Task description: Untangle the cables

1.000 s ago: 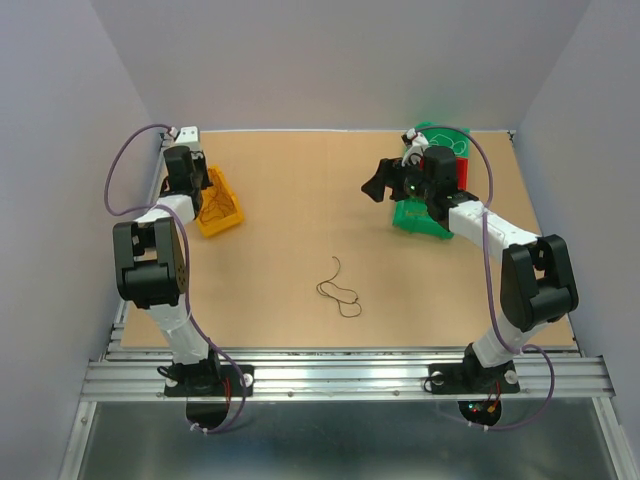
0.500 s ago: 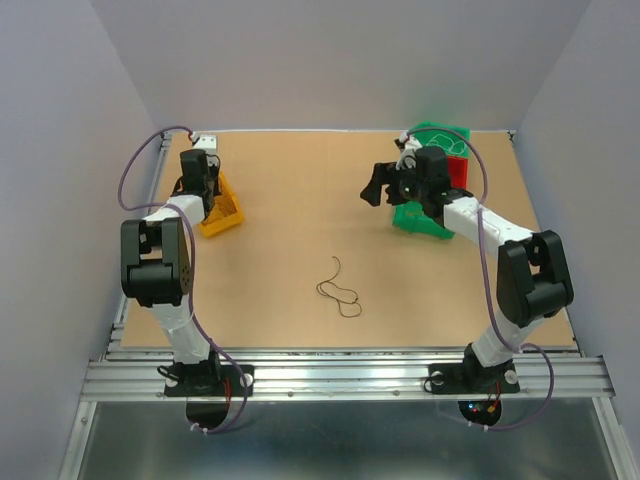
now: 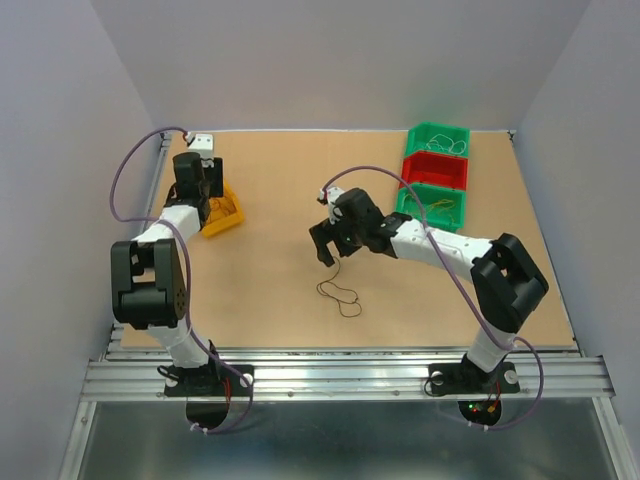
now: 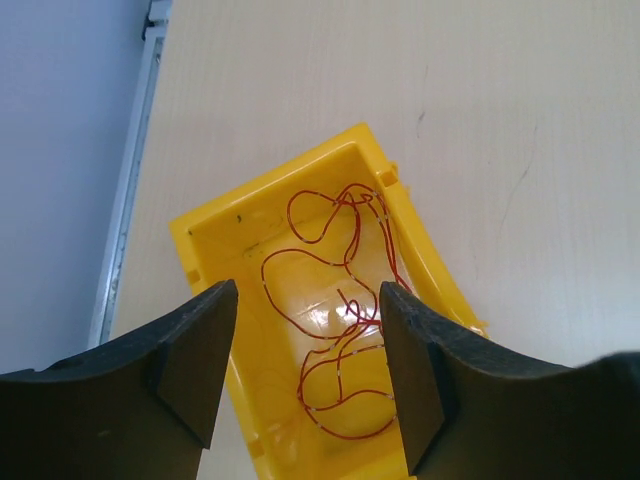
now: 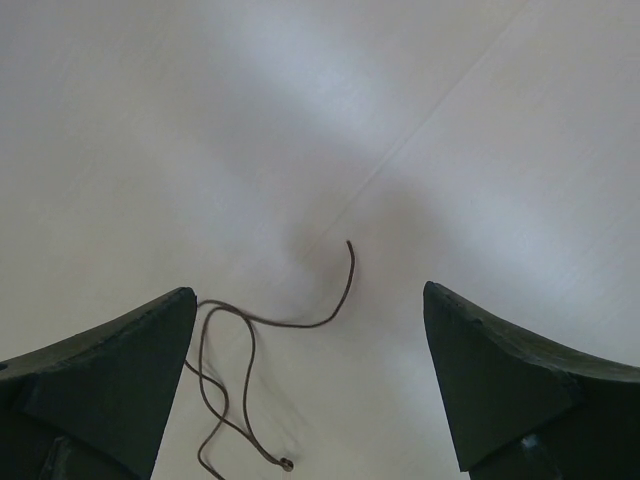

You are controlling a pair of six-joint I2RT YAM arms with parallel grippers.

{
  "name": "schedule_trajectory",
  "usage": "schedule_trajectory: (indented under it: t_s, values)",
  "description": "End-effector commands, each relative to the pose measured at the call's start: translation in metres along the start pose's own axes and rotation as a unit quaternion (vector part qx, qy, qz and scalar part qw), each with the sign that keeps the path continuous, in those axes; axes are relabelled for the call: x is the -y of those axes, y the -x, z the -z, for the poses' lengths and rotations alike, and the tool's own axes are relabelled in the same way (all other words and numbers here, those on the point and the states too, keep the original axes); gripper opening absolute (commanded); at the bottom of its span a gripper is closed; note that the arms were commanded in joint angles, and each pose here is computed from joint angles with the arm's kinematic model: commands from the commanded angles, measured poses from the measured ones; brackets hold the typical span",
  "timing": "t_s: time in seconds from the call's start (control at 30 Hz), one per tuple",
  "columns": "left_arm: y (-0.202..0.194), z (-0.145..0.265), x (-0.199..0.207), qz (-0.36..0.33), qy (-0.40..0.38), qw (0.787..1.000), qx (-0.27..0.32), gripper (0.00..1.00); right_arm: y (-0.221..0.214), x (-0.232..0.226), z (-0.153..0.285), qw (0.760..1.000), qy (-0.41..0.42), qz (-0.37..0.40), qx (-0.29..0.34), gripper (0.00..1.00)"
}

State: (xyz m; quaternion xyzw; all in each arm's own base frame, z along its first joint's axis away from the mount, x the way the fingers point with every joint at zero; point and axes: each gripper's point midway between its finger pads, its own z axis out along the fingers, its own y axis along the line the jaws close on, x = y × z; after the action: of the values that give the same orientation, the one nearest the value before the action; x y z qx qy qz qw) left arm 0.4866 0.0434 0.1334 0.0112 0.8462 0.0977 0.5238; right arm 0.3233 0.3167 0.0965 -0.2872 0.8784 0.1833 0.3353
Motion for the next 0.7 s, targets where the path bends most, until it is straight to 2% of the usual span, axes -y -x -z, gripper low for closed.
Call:
schedule_trajectory:
  t_s: [0.0,0.03,0.07,0.17,0.27,0.33,0.5,0.67]
  values:
    - [0.062,0.036,-0.006,0.010,-0.007,0.994,0.109,0.73,-0.031,0.014,0.008,0.997,-0.069,0.005,-0.032,1.00]
    - [0.055,0.040,-0.004,0.010,-0.011,0.994,0.109,0.75,-0.037,0.016,0.006,0.996,-0.076,0.002,-0.041,1.00]
    - [0.070,0.052,-0.005,0.012,-0.013,0.990,0.138,0.76,-0.043,0.018,0.006,0.995,-0.086,-0.001,-0.050,1.00]
    - [0.071,0.068,0.001,0.015,-0.032,0.986,0.162,0.83,-0.055,0.021,0.007,0.992,-0.110,-0.011,-0.064,1.00]
    - [0.089,0.096,0.008,0.018,-0.056,0.975,0.214,0.89,-0.064,0.014,0.014,0.991,-0.114,-0.009,-0.069,1.00]
    - [0.086,0.104,0.015,0.016,-0.070,0.973,0.221,0.98,-0.065,0.002,0.019,0.992,-0.110,-0.002,-0.063,1.00]
    - [0.094,0.127,0.033,0.003,-0.098,0.963,0.253,0.99,-0.078,-0.027,0.030,0.993,-0.095,0.028,-0.058,1.00]
    - [0.093,0.132,0.048,-0.011,-0.108,0.960,0.259,0.99,-0.093,-0.046,0.025,0.992,-0.083,0.052,-0.074,1.00]
